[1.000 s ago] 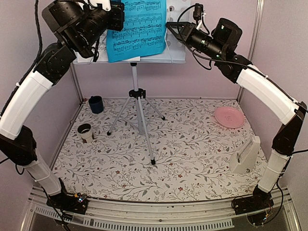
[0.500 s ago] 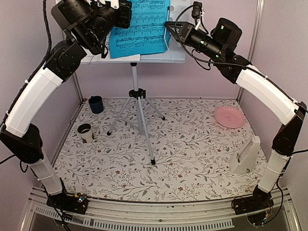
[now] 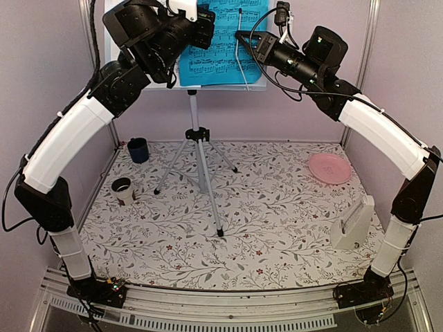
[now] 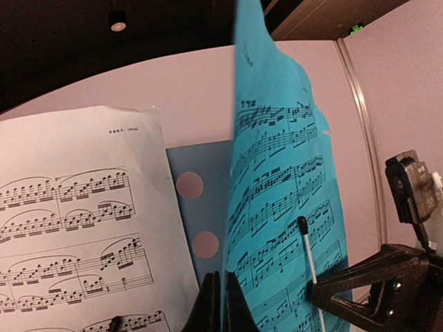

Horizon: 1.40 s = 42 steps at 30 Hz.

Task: Set up the instrument practice props

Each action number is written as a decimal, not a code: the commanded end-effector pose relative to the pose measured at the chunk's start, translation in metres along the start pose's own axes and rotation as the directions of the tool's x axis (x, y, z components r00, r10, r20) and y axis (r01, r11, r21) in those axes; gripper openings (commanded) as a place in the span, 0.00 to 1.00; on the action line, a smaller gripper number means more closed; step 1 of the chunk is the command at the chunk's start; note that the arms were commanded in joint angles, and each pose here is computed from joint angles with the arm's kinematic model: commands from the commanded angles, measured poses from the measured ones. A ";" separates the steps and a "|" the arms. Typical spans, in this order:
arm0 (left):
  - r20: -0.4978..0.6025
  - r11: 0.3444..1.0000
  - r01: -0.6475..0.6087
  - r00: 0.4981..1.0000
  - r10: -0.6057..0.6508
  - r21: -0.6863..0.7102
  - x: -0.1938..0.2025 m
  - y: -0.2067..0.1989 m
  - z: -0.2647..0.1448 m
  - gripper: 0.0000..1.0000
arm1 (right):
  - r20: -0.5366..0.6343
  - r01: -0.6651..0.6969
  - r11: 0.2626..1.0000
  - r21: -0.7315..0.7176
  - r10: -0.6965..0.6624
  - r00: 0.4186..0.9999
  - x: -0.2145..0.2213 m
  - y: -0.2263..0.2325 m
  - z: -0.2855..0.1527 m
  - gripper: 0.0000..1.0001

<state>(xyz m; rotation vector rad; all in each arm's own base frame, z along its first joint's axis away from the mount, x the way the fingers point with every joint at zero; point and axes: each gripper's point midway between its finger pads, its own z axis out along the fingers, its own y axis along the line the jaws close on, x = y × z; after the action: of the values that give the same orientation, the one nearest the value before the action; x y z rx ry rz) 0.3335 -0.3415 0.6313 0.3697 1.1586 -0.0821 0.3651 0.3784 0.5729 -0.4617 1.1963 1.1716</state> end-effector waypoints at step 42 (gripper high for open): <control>0.040 0.972 -0.037 0.999 0.028 0.234 0.022 -0.026 0.028 0.00 | 0.046 0.079 0.990 -0.119 -0.074 0.996 -0.011 0.036 -0.008 0.00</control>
<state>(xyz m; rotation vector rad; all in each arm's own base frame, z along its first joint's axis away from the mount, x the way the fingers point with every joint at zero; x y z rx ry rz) 0.3528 -0.3668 0.6191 0.5679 1.1155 -0.1991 0.3524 0.3830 0.5728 -0.5288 1.1383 1.1598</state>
